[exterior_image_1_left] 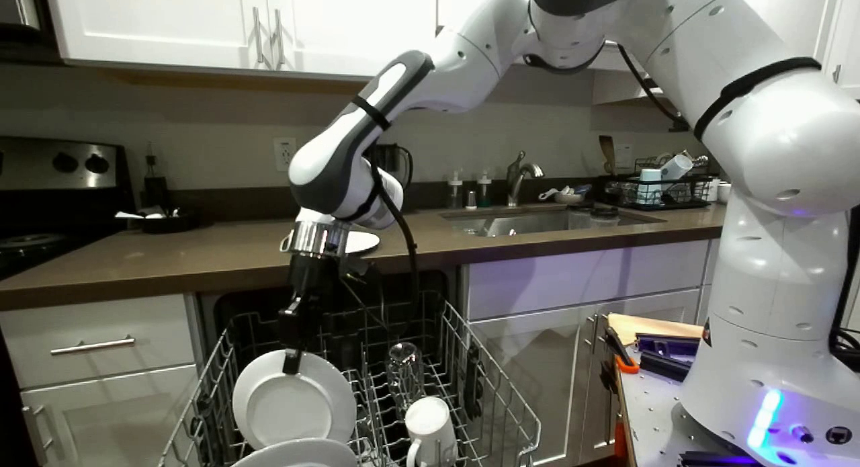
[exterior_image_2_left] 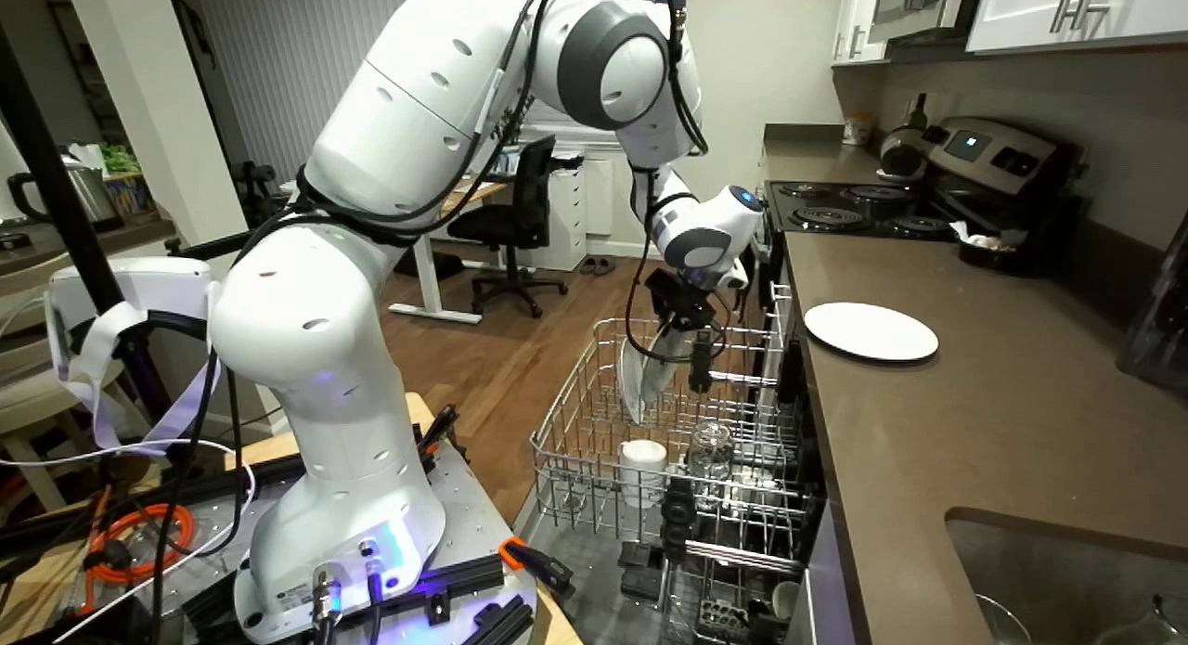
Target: Put the plate in the dishwasher on the plate on the counter
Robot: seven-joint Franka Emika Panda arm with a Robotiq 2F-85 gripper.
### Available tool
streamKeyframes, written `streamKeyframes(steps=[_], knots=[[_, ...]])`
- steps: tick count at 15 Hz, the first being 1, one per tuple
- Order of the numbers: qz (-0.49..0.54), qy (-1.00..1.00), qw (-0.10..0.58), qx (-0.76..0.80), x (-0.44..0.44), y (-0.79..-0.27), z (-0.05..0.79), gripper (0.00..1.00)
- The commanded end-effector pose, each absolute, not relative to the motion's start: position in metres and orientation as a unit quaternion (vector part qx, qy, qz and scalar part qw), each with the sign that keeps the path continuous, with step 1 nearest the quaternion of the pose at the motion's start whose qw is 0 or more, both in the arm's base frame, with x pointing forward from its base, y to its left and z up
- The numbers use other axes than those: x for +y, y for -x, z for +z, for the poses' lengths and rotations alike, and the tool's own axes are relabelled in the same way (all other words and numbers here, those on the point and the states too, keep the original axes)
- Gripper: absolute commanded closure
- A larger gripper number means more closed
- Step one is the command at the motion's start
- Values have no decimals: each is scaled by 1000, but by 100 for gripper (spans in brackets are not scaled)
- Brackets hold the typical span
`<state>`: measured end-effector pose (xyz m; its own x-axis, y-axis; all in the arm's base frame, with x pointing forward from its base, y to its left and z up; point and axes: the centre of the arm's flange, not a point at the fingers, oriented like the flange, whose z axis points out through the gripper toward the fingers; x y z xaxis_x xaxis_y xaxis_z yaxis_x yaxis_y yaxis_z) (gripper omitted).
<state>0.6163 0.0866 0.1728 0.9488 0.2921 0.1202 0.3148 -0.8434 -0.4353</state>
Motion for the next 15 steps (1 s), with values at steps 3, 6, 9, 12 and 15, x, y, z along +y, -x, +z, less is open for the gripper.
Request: streamKeyframes(steps=[3,6,9,12,15], knots=[[3,962,218,-162,122,-571,237,96],[14,965,204,-161,142,-561,255,96],[23,968,194,-160,151,-555,262,96],[25,973,179,-143,141,-555,252,60],[17,977,175,-122,121,-559,234,41]])
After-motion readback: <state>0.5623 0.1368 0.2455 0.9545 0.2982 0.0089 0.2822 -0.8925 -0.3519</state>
